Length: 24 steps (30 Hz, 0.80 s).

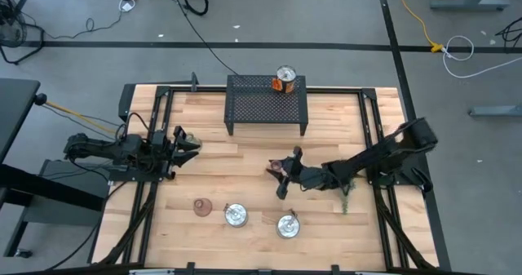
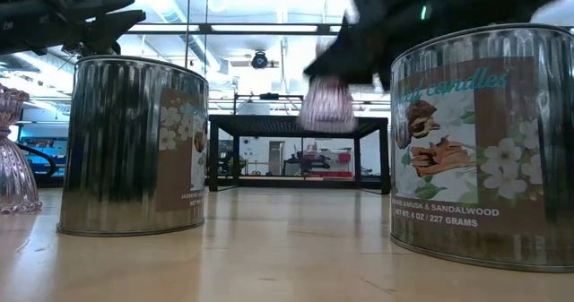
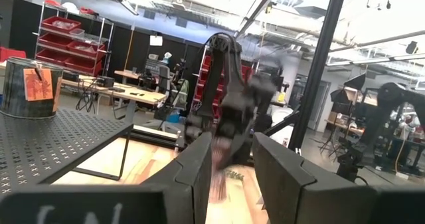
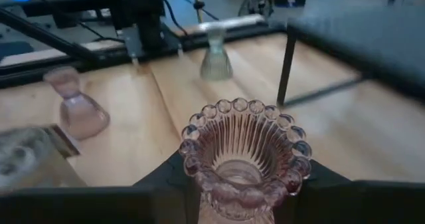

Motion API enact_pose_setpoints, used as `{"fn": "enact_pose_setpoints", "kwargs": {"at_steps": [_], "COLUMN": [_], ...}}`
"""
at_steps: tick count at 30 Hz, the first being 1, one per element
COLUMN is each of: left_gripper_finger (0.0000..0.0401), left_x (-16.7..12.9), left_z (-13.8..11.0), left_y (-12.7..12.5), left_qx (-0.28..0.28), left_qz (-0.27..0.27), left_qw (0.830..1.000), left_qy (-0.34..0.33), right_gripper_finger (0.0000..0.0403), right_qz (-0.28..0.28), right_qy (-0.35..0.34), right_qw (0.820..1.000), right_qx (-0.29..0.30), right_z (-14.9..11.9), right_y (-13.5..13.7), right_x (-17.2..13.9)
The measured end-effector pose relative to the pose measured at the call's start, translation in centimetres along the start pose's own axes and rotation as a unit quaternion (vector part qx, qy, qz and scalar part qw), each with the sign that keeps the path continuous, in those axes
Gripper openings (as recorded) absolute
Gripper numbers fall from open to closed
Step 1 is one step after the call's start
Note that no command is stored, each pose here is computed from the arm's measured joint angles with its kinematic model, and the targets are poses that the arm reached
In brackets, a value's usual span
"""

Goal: Pick & Place candle stick holders
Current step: Put the right pink candle holder on the shelf

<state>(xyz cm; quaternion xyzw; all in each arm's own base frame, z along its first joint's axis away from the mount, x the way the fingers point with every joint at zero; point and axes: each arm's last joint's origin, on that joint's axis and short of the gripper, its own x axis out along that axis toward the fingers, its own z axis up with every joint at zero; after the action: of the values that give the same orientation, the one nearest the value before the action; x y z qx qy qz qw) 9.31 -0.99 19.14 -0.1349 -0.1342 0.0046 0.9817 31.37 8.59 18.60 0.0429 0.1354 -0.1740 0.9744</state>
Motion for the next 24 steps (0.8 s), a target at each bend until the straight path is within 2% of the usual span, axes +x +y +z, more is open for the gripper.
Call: {"fn": "enact_pose_setpoints", "kwargs": {"at_steps": [5, 9, 11, 15, 20, 24], "left_gripper_finger": [0.0115, 0.0115, 0.0115, 0.0115, 0.0115, 0.0115], "left_x": [0.0, 0.0, 0.0, 0.0, 0.0, 0.0], "left_z": [0.0, -0.1, -0.1, 0.0, -0.1, -0.1], "left_y": [0.0, 0.0, 0.0, 0.0, 0.0, 0.0], "left_qx": [0.000, 0.001, 0.000, 0.000, 0.000, 0.001], "left_qz": [0.001, 0.001, 0.001, 0.001, 0.001, 0.001], "left_qw": [1.000, 1.000, 1.000, 1.000, 1.000, 1.000], "left_qy": [0.002, 0.003, 0.003, 0.002, 0.003, 0.003], "right_gripper_finger": [0.0117, 0.0117, 0.0117, 0.0117, 0.0117, 0.0117], "right_qz": [-0.035, -0.061, -0.071, -0.092, -0.112, -0.119], "right_qy": [0.007, -0.033, -0.049, -0.060, -0.032, -0.036], "right_qw": [0.998, 0.996, 0.994, 0.992, 0.991, 0.991], "right_qx": [-0.048, -0.059, -0.067, -0.064, -0.060, -0.039], "right_z": [5.0, 9.7, 11.2, 12.7, 12.4, 12.9], "right_y": [-1.1, -2.7, -3.8, -6.5, -9.6, -12.2], "right_x": [-2.6, -5.0, -5.8, -6.3, -4.7, -3.8]}}
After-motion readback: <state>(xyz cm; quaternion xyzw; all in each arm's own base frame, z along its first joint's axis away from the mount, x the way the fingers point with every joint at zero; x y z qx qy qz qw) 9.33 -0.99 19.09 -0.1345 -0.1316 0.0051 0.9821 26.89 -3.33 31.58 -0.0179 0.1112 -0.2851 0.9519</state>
